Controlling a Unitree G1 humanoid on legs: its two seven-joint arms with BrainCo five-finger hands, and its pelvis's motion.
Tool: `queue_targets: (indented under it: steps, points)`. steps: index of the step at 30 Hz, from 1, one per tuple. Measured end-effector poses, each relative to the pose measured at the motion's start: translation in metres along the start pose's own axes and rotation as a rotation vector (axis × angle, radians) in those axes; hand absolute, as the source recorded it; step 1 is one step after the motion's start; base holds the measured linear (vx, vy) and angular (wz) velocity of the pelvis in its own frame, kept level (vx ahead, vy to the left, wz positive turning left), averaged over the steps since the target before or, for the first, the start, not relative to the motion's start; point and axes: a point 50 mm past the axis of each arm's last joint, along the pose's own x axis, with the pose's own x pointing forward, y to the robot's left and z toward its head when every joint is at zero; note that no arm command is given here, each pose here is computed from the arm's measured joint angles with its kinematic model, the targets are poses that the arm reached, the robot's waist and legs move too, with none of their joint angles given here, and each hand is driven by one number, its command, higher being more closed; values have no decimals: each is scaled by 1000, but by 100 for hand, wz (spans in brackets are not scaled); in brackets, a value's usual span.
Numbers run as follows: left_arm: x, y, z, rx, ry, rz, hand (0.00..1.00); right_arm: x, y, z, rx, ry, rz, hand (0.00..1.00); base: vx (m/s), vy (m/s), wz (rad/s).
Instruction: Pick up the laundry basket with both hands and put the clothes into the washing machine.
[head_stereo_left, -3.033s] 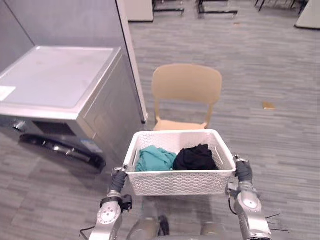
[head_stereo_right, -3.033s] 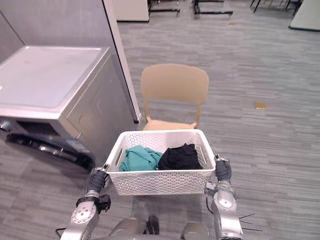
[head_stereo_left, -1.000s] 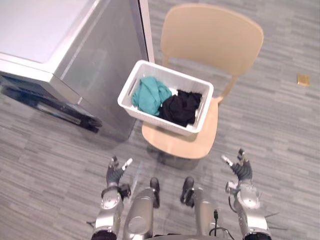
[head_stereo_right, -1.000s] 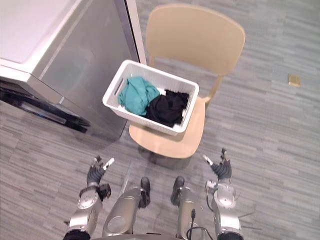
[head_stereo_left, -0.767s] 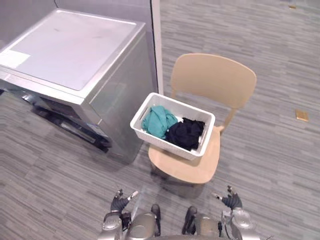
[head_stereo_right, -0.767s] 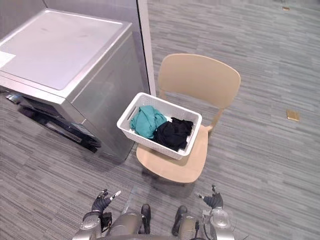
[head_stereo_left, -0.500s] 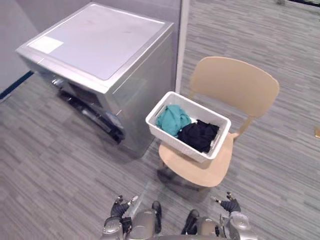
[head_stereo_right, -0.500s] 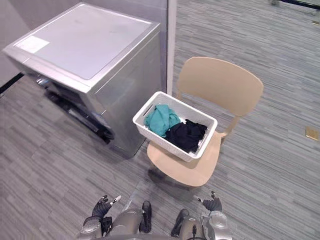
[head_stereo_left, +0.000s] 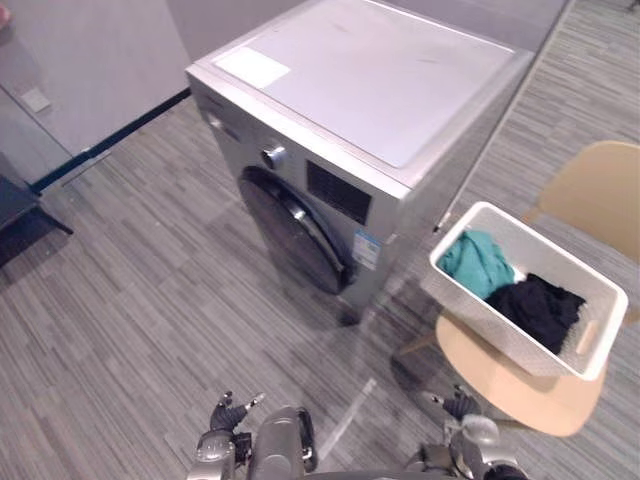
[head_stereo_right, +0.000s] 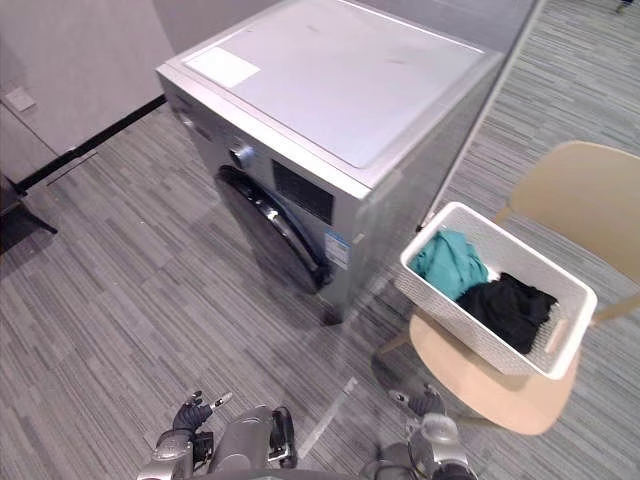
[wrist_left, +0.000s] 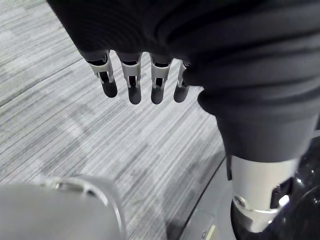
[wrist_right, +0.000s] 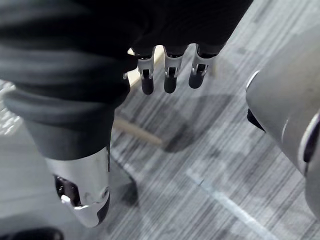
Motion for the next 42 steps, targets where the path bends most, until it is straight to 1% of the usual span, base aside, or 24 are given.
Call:
queue_targets:
  steps: [5,6,9,11,13,17,21,23,27,31,34,35,39,42]
  points:
    - [3,0,12,1,-34,4,0,-1,2,28,-28,-136,-3,0,266,51,66]
    - [2,-11,12,-14,-35,-20,0,-2,1,31,-35,-161,-4,0,245,1,81]
    - [-2,-23,5,-29,-13,-48,0,-8,17,42,-56,-229,49,0,232,-38,72]
    - [-3,-22,1,-21,-5,-49,0,-12,30,46,-34,-248,79,0,198,-34,46]
    - [-7,-22,-8,-7,17,-50,0,-14,35,58,-35,-296,94,0,198,2,44]
    - [-5,-13,-7,22,7,-31,0,-18,50,76,2,-354,125,0,175,44,40]
    - [-7,-14,-9,18,9,-18,0,-17,51,88,25,-377,128,0,80,-9,15]
    - [-7,-11,-9,20,6,-11,0,-19,57,85,38,-363,139,0,13,-110,27]
    - [-8,-17,-11,7,12,-22,0,-16,54,87,63,-346,124,0,8,-106,31]
    - [-9,-18,-10,6,4,-25,0,-15,60,112,87,-392,112,0,-67,5,18]
    - [-8,-17,-5,5,-16,-22,0,-21,70,146,54,-488,126,0,-96,59,22]
    - [-8,-17,-2,4,-29,-23,0,-22,70,150,60,-496,95,0,-120,58,10]
    - [-6,-20,10,17,-69,-31,0,-30,84,165,0,-560,136,0,-191,25,14]
    - [-4,-32,41,13,-173,-55,0,-44,105,194,15,-629,214,0,-232,-51,53]
